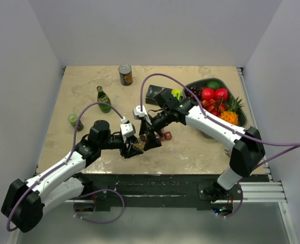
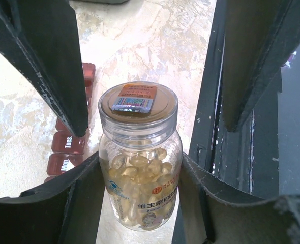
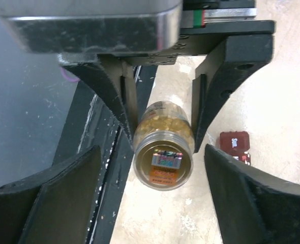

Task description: Sort the pills into containers

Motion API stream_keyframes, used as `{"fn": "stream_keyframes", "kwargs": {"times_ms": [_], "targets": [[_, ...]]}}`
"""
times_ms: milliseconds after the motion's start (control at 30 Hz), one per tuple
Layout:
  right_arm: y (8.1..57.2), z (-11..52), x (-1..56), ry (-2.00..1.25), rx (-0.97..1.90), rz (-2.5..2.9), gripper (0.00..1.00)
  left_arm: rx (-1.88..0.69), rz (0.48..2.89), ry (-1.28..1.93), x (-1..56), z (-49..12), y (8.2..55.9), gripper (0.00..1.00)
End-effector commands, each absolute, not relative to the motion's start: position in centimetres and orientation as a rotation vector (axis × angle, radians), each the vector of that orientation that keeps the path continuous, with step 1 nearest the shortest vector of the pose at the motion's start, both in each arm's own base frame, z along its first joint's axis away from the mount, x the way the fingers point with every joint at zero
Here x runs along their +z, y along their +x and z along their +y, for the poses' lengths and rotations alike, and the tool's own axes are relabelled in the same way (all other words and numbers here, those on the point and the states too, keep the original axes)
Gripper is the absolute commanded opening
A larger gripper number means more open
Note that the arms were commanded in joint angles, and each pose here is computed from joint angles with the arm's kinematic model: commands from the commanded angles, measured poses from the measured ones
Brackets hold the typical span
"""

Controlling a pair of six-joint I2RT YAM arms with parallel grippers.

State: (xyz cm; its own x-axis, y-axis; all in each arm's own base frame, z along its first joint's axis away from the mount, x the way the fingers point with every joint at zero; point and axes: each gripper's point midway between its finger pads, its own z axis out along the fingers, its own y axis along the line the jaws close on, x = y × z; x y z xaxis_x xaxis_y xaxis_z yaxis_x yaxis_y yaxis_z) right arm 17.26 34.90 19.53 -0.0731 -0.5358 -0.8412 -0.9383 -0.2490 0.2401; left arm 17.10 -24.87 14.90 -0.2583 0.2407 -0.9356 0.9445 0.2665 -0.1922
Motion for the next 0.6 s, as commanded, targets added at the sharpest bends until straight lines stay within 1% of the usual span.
{"fn": "stream_keyframes", "kwargs": {"times_ms": [0, 67, 100, 167, 200, 233, 300, 367, 400, 467, 500, 533, 567], "targets": [[17.9, 35.3, 20.6, -1.736, 1.222, 1.578, 0.80, -1.030, 1.568, 1.115, 17.4, -25.5, 17.7, 0.00], [18.0, 35.3, 20.5, -1.728, 1.218, 1.587, 0.75, -1.029, 1.569, 1.113, 17.4, -25.5, 17.8, 0.00], [18.0, 35.3, 20.5, -1.727, 1.211, 1.589, 0.67, -1.026, 1.572, 1.111, 17.4, -25.5, 17.8, 0.00], [18.1, 35.3, 20.5, -1.726, 1.207, 1.588, 0.57, -1.026, 1.572, 1.109, 17.4, -25.5, 17.9, 0.00], [18.1, 35.3, 20.5, -1.731, 1.202, 1.577, 0.39, -1.027, 1.575, 1.112, 17.3, -25.5, 17.8, 0.00], [17.9, 35.2, 20.5, -1.744, 1.209, 1.572, 0.36, -1.026, 1.574, 1.112, 17.3, -25.5, 17.8, 0.00], [17.9, 35.3, 21.0, -1.792, 1.202, 1.490, 0.34, -1.042, 1.579, 1.124, 17.0, -25.6, 17.6, 0.00], [16.8, 34.8, 21.2, -1.868, 1.253, 1.442, 0.34, -1.067, 1.578, 1.138, 16.9, -25.7, 17.2, 0.00], [17.4, 35.3, 21.7, -1.949, 1.209, 1.282, 0.34, -1.099, 1.573, 1.153, 16.8, -25.9, 16.8, 0.00], [15.9, 34.2, 21.4, -2.045, 1.290, 1.264, 0.34, -1.129, 1.573, 1.161, 16.8, -26.1, 16.5, 0.00], [16.4, 34.6, 22.6, -2.094, 1.246, 1.103, 0.34, -1.142, 1.570, 1.167, 16.8, -26.1, 16.3, 0.00], [15.5, 33.8, 21.3, -2.146, 1.324, 1.158, 0.34, -1.149, 1.566, 1.172, 16.8, -26.2, 16.2, 0.00], [15.3, 33.8, 21.5, -2.160, 1.341, 1.127, 0.34, -1.152, 1.567, 1.172, 16.8, -26.1, 16.1, 0.00]]}}
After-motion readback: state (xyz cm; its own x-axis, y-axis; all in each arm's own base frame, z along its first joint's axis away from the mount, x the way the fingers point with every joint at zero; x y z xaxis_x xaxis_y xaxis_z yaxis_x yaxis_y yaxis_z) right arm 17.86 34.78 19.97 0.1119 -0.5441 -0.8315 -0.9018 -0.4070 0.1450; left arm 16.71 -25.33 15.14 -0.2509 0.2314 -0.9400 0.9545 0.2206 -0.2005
